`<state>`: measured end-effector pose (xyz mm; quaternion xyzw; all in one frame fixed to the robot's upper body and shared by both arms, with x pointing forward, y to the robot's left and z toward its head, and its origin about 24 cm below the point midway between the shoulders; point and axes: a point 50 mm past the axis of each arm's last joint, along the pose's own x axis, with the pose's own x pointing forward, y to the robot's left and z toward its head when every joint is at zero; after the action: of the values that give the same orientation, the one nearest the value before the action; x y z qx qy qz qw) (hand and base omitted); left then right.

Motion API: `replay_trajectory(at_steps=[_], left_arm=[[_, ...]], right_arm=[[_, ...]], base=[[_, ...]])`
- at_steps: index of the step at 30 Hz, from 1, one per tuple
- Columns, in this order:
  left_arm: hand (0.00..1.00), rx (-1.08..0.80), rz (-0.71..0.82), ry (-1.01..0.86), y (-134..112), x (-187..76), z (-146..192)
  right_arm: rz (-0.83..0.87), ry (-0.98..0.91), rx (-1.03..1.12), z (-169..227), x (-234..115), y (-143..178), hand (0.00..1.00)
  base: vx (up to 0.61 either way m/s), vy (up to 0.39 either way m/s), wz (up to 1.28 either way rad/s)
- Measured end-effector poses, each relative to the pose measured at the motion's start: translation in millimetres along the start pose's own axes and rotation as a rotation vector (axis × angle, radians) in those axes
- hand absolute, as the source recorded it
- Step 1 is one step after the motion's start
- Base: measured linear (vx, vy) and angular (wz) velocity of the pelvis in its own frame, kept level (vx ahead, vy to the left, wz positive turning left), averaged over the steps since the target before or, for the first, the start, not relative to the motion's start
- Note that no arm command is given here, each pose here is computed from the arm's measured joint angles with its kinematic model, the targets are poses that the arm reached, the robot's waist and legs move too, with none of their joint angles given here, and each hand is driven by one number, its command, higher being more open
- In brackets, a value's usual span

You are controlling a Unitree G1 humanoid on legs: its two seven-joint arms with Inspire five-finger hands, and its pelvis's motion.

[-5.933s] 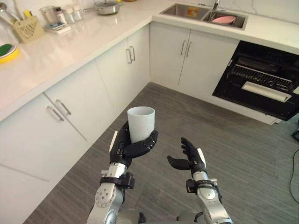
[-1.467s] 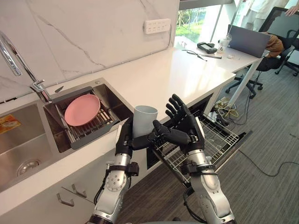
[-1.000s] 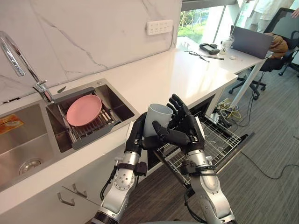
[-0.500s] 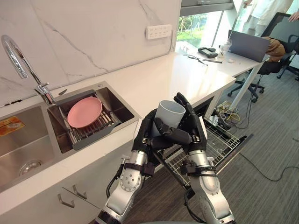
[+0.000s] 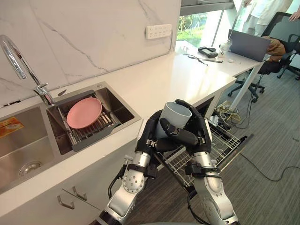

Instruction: Walk over to the sink, pick up the cup, carry it to the dishwasher, place the cup inside the dishwasher, then close the dishwasher door

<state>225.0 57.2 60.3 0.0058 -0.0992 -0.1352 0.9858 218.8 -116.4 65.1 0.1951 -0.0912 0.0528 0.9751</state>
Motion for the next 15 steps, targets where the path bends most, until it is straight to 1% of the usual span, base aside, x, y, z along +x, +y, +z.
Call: replay_trajectory(at_steps=[5, 6, 11, 15], left_arm=[[0.30, 0.009, -0.008, -0.007, 0.4, 1.4, 1.1], [0.90, 0.012, -0.010, -0.008, 0.7, 1.6, 1.2], [0.90, 0.012, -0.020, -0.010, -1.0, 1.6, 1.6], [0.90, 0.007, -0.041, -0.024, -3.3, 1.7, 4.9]], right_arm=[[-0.001, -0.007, 0.005, 0.8, 0.0, -0.2, 0.30], [-0.001, -0.008, 0.005, 0.8, 0.1, -0.2, 0.30], [-0.016, -0.014, 0.005, 2.4, 0.9, -3.3, 0.30], [-0.038, -0.026, -0.047, 5.4, 2.5, -8.8, 0.30]], base=[[0.00, 0.000, 0.00], [0.00, 0.000, 0.00], [0.00, 0.000, 0.00], [0.00, 0.000, 0.00]])
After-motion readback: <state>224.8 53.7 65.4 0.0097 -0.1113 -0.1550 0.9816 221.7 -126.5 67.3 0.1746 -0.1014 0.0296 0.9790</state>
